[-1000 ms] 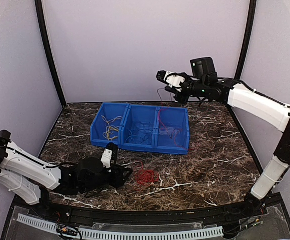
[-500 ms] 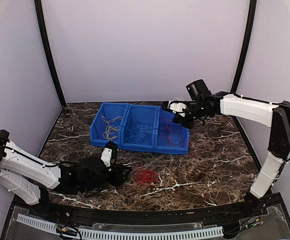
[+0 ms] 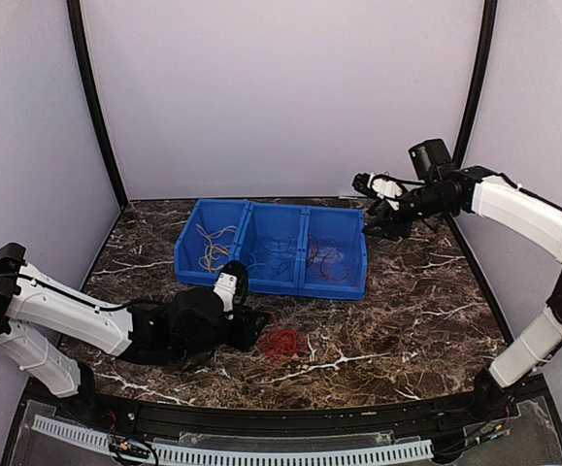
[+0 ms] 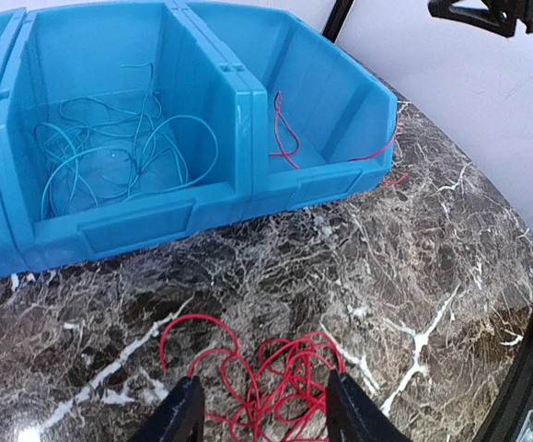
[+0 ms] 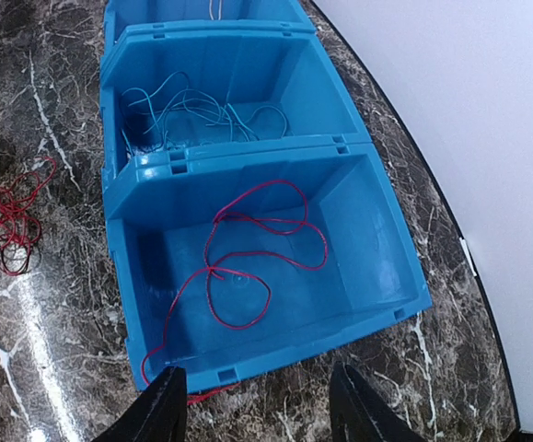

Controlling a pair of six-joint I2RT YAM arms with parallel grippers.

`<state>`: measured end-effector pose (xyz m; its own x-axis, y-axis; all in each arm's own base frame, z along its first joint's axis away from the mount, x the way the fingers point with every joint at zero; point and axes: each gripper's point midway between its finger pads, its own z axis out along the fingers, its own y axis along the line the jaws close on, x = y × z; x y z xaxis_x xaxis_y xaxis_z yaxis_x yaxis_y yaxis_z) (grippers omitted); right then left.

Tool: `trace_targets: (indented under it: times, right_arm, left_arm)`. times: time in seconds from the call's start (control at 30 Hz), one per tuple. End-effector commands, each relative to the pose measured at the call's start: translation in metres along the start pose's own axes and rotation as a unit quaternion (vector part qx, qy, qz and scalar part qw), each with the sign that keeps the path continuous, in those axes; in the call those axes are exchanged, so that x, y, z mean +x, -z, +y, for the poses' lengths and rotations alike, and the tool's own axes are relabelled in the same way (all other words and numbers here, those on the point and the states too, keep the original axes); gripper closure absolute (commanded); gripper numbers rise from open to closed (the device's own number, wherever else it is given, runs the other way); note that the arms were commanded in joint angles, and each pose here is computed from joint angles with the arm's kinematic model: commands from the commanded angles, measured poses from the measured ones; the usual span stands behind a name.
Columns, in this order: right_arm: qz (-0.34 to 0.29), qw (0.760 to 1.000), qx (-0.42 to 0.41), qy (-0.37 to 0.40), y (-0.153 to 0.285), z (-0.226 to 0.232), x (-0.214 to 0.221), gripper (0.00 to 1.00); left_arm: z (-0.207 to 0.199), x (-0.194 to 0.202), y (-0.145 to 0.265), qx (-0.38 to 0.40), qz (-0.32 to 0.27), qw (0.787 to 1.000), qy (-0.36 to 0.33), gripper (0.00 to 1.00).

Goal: Untangle the cables

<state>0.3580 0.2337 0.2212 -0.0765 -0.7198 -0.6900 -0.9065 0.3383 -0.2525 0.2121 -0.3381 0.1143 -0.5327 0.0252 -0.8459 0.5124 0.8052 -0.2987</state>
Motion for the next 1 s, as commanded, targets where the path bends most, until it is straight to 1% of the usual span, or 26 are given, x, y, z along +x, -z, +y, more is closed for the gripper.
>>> trace_targets:
  times: [0.0,0.17,0.3,0.43,0.6,0.83,0.97]
  right_arm:
    - [-0.027,0.998,-0.042,-0.032,0.018,0.013,0.036,0.46]
    - [-0.057,0.991,-0.074,-0.09,0.015,0.015,0.066,0.47]
    - [-0.061,0.987,-0.098,-0.109,-0.001,0.021,0.077,0.48]
    - [-0.04,0.986,-0.096,-0.127,-0.023,0.015,0.095,0.5]
    - [-0.012,0.98,-0.112,-0.165,-0.046,0.013,0.114,0.54]
    - [-0.015,0.974,-0.113,-0.197,-0.066,0.009,0.124,0.55]
    - [-0.01,0.967,-0.129,-0.218,-0.081,0.007,0.131,0.55]
  left_arm:
    - [-0.009,-0.02,-0.013,0.003,0.001,1.0,-0.027,0.53]
    - [-0.019,-0.031,-0.02,0.018,0.006,0.999,-0.038,0.53]
    - [-0.024,-0.043,-0.019,0.022,0.0,0.999,-0.048,0.53]
    - [-0.024,-0.052,-0.017,0.022,-0.009,0.999,-0.045,0.52]
    - [-0.024,-0.053,-0.016,0.025,-0.01,0.999,-0.039,0.52]
    - [-0.021,-0.051,-0.016,0.021,-0.012,0.999,-0.029,0.52]
    - [-0.02,-0.049,-0.017,0.022,-0.008,0.999,-0.03,0.52]
